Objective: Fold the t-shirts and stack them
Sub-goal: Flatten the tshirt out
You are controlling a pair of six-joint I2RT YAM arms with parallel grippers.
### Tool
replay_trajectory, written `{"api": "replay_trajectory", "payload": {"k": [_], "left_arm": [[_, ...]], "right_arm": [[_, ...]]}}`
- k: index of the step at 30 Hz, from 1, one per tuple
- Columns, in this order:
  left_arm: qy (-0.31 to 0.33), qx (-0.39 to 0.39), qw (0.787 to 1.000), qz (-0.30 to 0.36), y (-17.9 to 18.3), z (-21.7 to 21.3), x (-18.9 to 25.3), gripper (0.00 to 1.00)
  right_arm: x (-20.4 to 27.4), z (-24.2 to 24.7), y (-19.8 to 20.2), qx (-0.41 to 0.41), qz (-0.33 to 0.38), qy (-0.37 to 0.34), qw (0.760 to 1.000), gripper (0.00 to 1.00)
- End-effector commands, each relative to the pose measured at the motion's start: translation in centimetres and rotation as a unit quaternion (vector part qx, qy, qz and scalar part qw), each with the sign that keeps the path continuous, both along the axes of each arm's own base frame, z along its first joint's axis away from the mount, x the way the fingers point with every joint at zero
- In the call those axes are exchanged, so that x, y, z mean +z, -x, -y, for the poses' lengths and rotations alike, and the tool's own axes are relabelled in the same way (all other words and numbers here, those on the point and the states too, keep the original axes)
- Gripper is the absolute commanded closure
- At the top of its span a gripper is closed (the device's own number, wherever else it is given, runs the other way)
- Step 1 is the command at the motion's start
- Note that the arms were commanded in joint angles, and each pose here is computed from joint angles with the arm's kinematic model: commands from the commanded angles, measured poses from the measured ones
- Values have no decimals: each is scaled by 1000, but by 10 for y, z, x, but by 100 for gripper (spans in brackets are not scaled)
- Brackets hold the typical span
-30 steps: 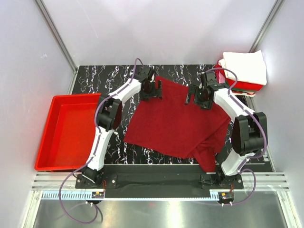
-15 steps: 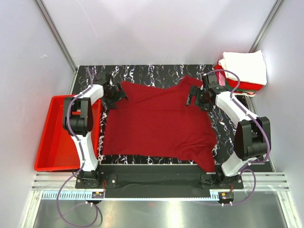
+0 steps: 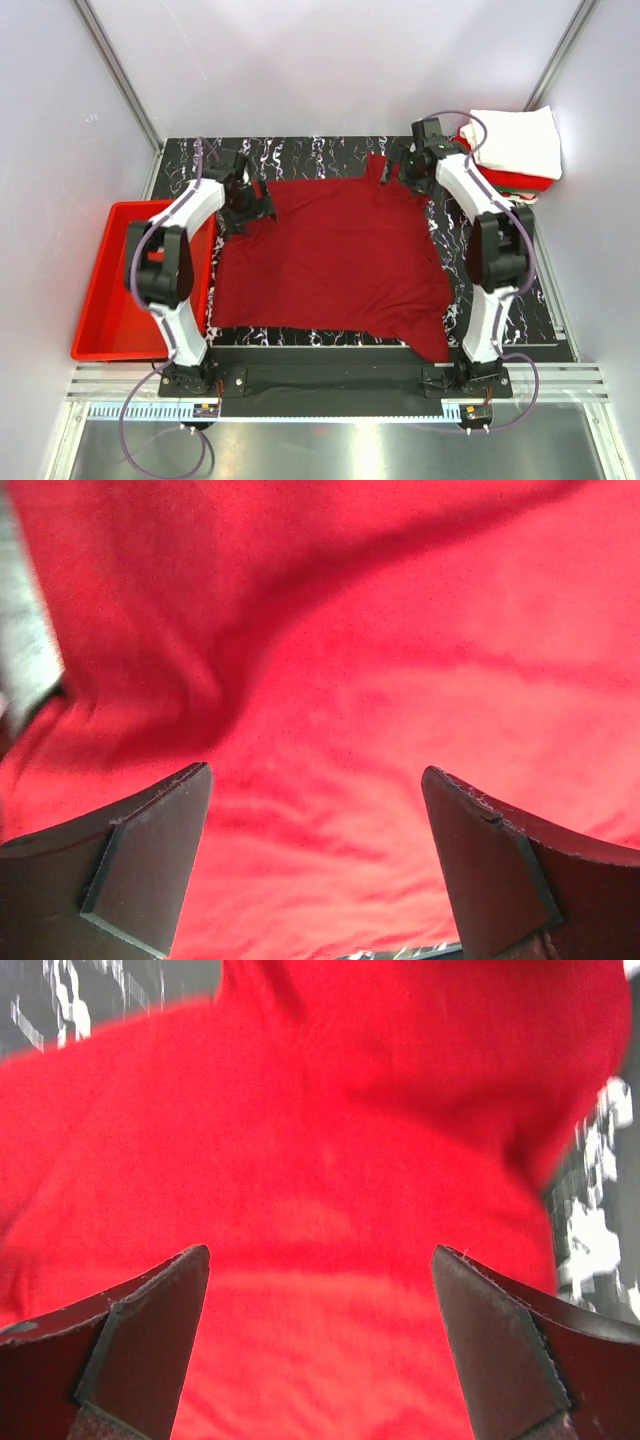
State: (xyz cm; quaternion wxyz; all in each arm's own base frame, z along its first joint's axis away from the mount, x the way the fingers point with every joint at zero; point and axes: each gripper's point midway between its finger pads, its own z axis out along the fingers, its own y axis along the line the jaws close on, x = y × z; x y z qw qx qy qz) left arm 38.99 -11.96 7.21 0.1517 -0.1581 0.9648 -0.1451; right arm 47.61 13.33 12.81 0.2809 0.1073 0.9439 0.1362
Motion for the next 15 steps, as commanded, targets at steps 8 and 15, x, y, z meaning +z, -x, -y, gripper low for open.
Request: {"api": "replay_trajectory", "payload": {"k": [8, 15], "left_arm": [[-66, -70, 990, 104, 74, -10, 60, 7], [-62, -79, 987, 125, 96, -15, 64, 7]], "right_arm": [[-47, 18, -94, -25, 11, 68, 997, 0], [-87, 24, -137, -48, 11, 39, 998, 0]]}}
